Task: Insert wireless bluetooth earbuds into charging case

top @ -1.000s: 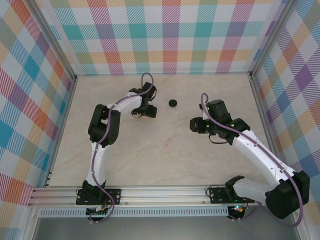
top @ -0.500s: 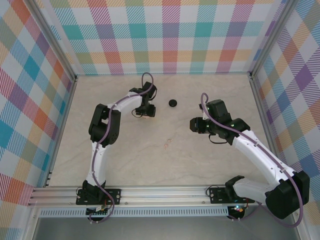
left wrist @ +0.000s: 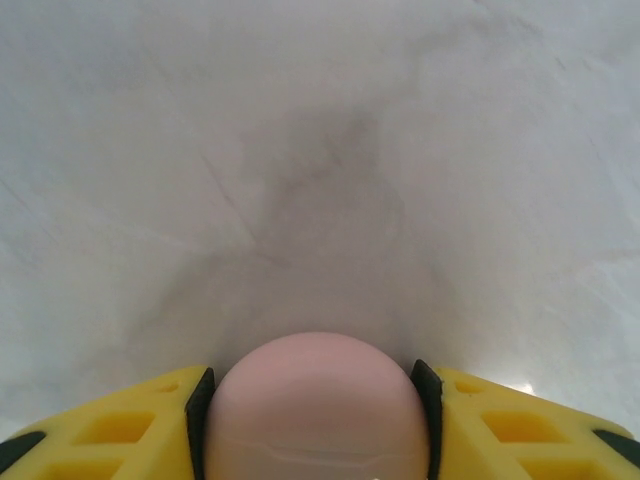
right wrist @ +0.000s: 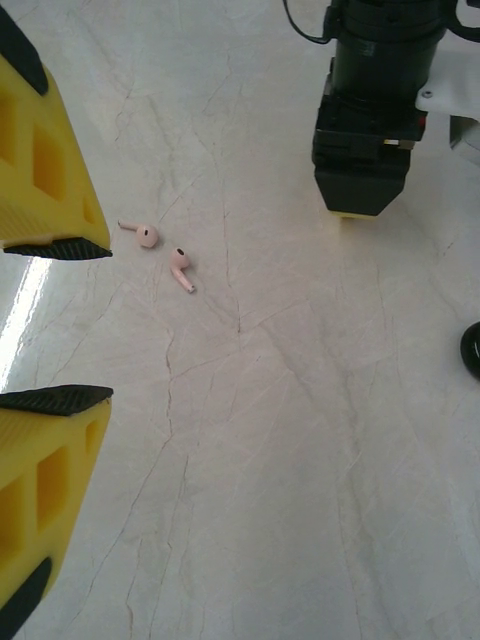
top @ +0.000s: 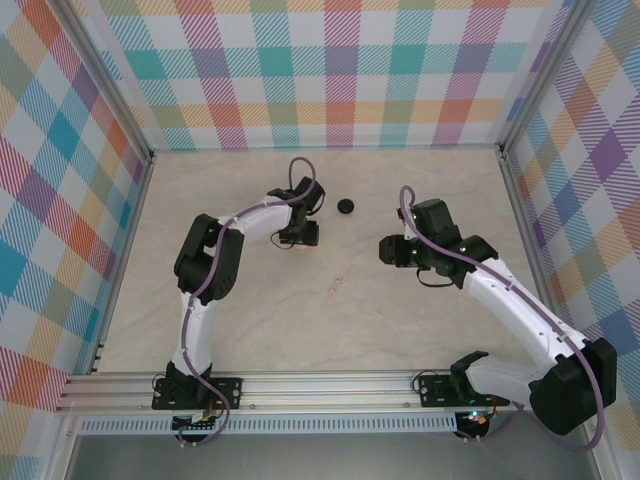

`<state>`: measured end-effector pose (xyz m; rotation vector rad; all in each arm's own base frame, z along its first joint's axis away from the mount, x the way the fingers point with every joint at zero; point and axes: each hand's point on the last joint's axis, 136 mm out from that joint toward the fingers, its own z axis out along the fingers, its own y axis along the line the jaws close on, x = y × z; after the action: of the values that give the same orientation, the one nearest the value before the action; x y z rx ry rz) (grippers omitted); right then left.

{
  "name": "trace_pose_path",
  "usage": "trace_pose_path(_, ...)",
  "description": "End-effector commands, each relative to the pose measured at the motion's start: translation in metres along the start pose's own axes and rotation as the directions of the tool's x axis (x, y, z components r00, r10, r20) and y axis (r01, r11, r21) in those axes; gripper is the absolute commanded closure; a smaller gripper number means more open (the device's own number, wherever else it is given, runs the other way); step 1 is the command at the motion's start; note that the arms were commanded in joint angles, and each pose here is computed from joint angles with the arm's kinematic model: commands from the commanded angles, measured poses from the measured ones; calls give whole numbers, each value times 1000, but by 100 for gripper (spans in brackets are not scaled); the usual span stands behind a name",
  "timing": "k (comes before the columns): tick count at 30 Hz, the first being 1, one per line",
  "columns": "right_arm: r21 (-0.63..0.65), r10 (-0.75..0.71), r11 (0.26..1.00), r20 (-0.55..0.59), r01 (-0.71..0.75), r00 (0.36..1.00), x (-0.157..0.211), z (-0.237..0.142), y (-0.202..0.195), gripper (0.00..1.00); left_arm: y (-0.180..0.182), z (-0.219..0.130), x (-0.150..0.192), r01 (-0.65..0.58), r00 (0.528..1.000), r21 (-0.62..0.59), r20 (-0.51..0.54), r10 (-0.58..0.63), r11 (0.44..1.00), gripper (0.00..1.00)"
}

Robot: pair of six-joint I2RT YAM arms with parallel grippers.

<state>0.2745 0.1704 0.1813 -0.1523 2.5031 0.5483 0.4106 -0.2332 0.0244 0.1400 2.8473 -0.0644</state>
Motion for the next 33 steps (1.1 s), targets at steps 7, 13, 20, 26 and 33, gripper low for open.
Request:
trace_pose_path(7,26,13,1000,-34,-12,999,10,10,-8,59,-30,-8,34,69,997,-4,-18,-69,998,49)
trace_pose_path(13,26,13,1000,-53,-12,998,13,15,-8,58,-34,-19,28,62,998,3,15,-62,998,40)
trace_pose_path(20,22,25,999,-81,-24,996,14,24,-7,58,-34,-42,11,34,997,17,62,-35,999,33)
trace_pose_path(26,5,33,999,-99,-33,995,15,32,-4,58,-29,-67,-4,24,994,55,102,-29,998,31)
trace_pose_path(33,-80,48,995,-142,-60,989,8,56,14,58,-8,-94,-12,115,980,275,125,-154,955,33)
